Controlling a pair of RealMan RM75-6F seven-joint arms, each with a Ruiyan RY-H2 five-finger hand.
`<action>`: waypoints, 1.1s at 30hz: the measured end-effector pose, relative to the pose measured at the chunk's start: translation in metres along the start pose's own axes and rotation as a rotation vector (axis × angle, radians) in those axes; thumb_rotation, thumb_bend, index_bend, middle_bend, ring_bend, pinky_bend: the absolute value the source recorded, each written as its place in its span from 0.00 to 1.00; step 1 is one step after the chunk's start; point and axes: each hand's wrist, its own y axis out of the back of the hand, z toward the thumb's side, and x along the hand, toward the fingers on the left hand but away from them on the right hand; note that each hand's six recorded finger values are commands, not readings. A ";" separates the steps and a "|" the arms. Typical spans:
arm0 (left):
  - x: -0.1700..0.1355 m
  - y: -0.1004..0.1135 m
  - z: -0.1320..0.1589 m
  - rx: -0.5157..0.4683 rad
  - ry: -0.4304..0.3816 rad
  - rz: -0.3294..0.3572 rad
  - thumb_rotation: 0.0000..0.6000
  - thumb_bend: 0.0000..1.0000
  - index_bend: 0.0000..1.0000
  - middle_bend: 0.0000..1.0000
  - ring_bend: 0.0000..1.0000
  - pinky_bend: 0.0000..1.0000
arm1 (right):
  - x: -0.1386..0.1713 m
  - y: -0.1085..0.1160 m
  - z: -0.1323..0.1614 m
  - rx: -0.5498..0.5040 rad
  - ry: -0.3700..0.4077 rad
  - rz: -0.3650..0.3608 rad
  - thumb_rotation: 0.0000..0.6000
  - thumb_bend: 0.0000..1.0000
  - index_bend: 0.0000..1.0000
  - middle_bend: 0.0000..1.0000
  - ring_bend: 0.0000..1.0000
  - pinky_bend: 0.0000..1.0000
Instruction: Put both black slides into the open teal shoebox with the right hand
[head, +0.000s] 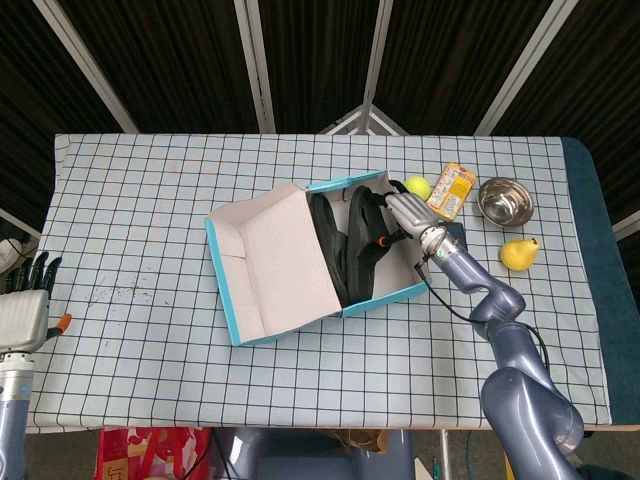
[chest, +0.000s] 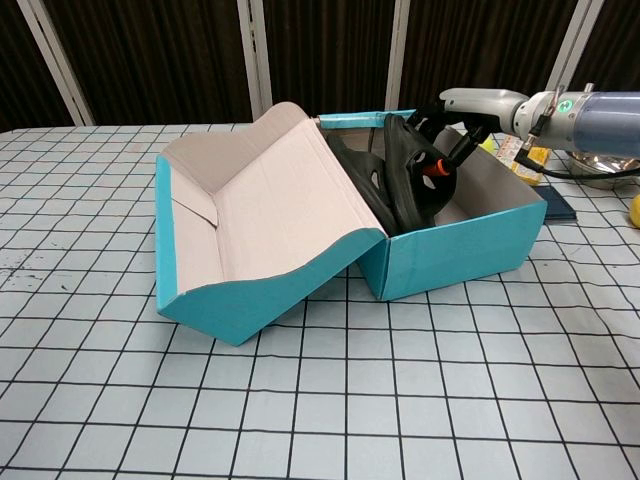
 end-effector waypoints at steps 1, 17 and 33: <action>0.000 0.000 0.000 -0.001 0.000 0.001 1.00 0.36 0.09 0.00 0.00 0.10 | 0.000 0.000 0.000 0.015 0.000 -0.001 1.00 0.36 0.46 0.45 0.26 0.00; -0.001 0.005 0.000 -0.018 -0.007 0.013 1.00 0.36 0.09 0.00 0.00 0.10 | -0.002 0.001 -0.001 0.193 -0.020 -0.004 1.00 0.36 0.46 0.42 0.23 0.00; -0.002 0.007 0.001 -0.031 -0.017 0.021 1.00 0.36 0.09 0.00 0.00 0.10 | -0.002 0.023 -0.003 0.283 -0.040 0.085 1.00 0.22 0.01 0.03 0.00 0.00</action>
